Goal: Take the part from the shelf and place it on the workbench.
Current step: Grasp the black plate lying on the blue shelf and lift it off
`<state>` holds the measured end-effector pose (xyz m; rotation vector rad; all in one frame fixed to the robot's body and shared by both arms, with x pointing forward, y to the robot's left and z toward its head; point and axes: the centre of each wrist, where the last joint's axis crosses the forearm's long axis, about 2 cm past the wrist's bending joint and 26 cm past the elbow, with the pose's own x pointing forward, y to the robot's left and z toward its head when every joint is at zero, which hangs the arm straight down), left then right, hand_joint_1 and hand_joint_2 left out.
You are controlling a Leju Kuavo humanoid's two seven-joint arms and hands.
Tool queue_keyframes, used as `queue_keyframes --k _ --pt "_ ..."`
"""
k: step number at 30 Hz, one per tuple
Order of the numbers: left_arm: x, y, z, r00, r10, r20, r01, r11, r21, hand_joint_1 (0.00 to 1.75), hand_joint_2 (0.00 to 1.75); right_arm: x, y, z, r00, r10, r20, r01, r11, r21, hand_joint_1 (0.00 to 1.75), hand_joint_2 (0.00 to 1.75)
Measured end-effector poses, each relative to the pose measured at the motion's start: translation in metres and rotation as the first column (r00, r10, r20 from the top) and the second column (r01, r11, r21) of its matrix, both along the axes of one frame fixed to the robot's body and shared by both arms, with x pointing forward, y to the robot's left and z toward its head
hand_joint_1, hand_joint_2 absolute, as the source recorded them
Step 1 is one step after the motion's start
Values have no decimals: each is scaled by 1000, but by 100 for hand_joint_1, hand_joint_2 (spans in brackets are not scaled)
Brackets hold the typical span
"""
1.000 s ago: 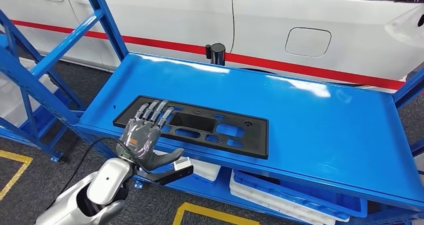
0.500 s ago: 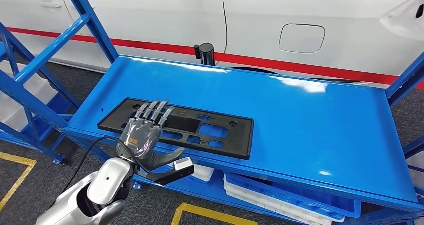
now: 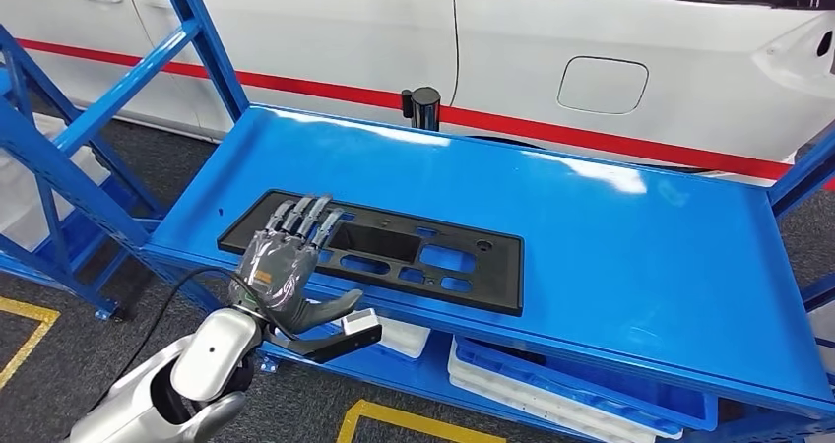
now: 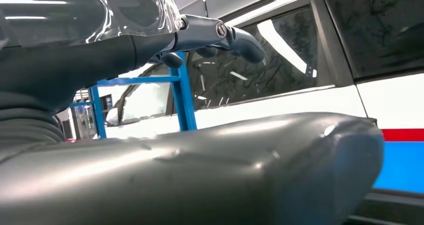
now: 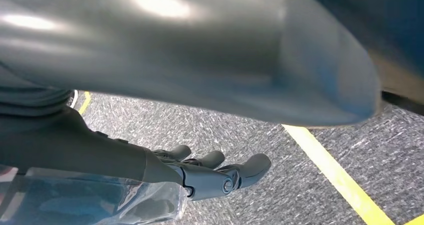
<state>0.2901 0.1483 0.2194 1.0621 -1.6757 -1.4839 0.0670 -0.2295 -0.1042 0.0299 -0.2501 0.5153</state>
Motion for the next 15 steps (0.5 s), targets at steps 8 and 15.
queue_keyframes --k 8,15 --pt "0 -1 0 1000 -3 -2 4 1000 8 0 0 1 -1 0 1000 0 3 0 1000 0 0 0" --pt "0 -1 -1 1000 -3 -4 4 1000 12 0 0 1 -1 0 1000 0 7 0 1000 2 0 0"
